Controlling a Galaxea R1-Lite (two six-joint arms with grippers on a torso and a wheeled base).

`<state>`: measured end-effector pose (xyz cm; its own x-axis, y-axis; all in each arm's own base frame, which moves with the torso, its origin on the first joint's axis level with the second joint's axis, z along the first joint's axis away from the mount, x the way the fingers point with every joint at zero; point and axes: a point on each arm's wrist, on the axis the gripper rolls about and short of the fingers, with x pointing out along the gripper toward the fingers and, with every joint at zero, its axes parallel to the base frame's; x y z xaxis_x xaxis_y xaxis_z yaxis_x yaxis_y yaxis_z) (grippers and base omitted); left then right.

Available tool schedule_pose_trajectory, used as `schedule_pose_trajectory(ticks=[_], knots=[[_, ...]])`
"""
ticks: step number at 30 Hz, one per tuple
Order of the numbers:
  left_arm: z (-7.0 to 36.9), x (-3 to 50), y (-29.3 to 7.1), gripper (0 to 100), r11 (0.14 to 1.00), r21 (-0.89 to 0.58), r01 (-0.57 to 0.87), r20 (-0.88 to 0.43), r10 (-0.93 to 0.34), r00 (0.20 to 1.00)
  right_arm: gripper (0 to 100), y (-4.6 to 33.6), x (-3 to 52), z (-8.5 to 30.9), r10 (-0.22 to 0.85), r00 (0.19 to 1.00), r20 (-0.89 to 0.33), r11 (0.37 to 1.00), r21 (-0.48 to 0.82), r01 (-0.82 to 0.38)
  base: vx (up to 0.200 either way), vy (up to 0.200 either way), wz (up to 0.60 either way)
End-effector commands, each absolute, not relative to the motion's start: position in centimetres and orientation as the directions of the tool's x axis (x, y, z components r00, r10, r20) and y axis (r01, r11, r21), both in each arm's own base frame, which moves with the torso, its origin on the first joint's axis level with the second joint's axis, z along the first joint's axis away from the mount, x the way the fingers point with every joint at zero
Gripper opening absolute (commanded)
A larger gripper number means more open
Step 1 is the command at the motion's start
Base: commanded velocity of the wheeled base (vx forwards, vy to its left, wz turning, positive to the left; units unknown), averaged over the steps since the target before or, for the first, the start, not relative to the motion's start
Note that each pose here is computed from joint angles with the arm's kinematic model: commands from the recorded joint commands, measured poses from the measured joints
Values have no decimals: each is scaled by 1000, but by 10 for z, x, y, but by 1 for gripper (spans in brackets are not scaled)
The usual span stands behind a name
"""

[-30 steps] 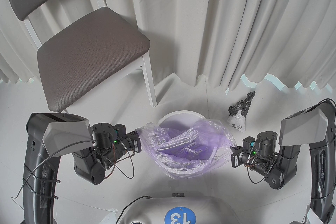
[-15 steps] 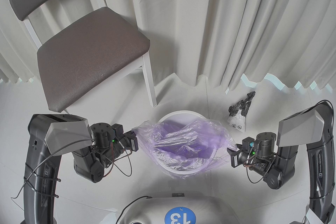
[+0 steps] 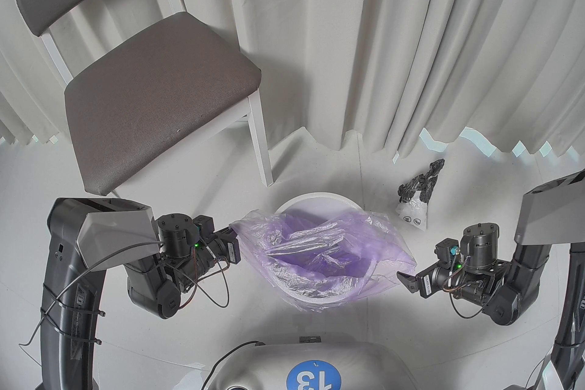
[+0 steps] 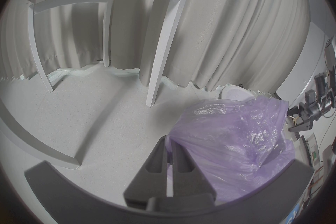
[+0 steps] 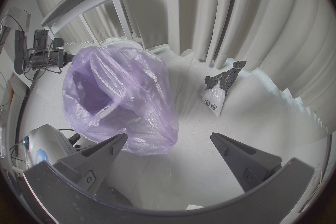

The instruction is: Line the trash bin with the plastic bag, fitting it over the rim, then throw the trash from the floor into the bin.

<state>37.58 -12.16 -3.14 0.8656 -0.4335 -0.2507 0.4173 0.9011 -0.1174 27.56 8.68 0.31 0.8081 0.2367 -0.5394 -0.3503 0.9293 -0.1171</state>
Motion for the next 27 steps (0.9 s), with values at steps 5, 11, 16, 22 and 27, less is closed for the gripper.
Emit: schedule_pose_trajectory(ticks=[5, 11, 16, 22, 27], knots=[[-32, 374, -123, 0, 899, -118, 422, -252, -438, 863, 100, 113, 296, 84, 280, 883, -378, 916, -170, -363, 0, 0, 0], [-34, 374, -123, 0, 899, -118, 422, -256, -438, 862, 100, 133, 307, 110, 297, 881, -369, 907, -180, -381, 0, 0, 0], [-36, 373, -125, 0, 899, -116, 422, -261, -437, 861, 100, 179, 314, 140, 391, 838, -381, 842, -219, -493, 0, 0, 0], [-36, 371, -123, 100, 899, -107, 425, -271, -438, 857, 100, 193, 317, 114, 408, 799, -442, 757, -326, -567, 0, 0, 0], [-34, 371, -119, 100, 898, -112, 426, -260, -441, 859, 100, 200, 315, 102, 419, 774, -474, 712, -358, -604, 0, 0, 0]])
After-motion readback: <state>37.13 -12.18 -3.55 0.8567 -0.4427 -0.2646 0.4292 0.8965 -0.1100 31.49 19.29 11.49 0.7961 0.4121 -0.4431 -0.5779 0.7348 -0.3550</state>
